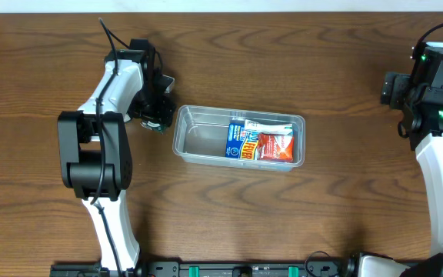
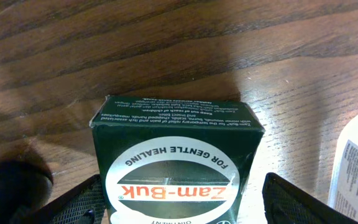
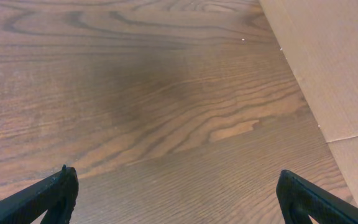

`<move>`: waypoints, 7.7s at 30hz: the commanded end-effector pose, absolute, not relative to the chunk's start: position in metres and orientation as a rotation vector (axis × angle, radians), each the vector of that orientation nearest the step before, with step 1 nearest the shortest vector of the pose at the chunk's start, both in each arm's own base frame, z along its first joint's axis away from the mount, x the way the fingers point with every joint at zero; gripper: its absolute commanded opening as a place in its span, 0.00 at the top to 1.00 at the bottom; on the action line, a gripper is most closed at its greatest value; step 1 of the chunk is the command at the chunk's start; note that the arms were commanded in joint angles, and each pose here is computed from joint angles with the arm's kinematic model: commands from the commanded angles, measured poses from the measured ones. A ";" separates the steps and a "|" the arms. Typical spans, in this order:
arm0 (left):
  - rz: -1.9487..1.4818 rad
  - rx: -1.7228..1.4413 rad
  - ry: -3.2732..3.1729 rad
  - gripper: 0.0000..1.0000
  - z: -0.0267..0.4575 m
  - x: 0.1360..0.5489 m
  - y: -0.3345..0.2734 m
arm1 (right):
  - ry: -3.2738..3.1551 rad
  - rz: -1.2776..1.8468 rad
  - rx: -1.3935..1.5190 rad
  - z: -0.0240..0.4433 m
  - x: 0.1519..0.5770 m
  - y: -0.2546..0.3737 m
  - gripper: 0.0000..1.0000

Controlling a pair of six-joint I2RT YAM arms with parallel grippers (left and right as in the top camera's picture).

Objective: Pack container
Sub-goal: 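Close left gripper on the Zam-Buk box and lift it, then carry the Zam-Buk box right and lower it into the container, then press the Zam-Buk box down beside the Panadol packet, then open left gripper and move it to the dark bottle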

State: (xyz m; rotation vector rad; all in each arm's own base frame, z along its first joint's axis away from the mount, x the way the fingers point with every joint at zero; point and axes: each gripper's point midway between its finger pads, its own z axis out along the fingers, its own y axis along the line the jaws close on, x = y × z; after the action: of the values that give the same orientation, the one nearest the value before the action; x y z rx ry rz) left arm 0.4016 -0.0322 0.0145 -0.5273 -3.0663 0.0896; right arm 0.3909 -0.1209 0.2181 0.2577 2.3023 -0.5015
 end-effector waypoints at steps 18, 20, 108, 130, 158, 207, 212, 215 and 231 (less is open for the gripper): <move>0.122 -0.546 -3.031 0.20 -0.002 0.390 -0.039 | 2.290 -0.507 0.285 0.222 0.389 -0.124 0.01; 0.121 -0.555 -3.033 0.20 -0.005 0.390 -0.039 | 2.290 -0.507 0.285 0.222 0.389 -0.124 0.01; 0.237 -2.169 -2.407 0.55 0.107 0.290 -0.251 | 2.290 -0.507 0.285 0.222 0.389 -0.124 0.01; 0.163 -2.304 -2.218 0.57 0.066 0.296 -0.263 | 2.290 -0.507 0.285 0.222 0.389 -0.124 0.01; 0.089 -2.365 -2.219 0.60 0.067 0.309 -0.264 | 2.290 -0.507 0.285 0.222 0.389 -0.124 0.01; 0.081 -2.398 -2.216 0.22 0.068 0.314 -0.267 | 2.290 -0.507 0.285 0.222 0.389 -0.124 0.01; 0.064 -2.409 -2.227 0.28 0.075 0.315 -0.266 | 2.290 -0.507 0.285 0.222 0.389 -0.124 0.01; 0.053 -2.424 -2.240 0.37 0.084 0.316 -0.266 | 2.290 -0.507 0.285 0.222 0.389 -0.124 0.01; -0.251 -2.010 -2.720 0.39 0.147 0.328 -0.220 | 2.290 -0.507 0.285 0.222 0.389 -0.124 0.01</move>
State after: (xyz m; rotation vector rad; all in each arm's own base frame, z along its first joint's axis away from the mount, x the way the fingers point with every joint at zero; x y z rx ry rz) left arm 0.3165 -0.2387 0.1210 -2.2322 -2.4607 -0.1267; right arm 0.3909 -0.1208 0.2181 0.2577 2.3026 -0.5016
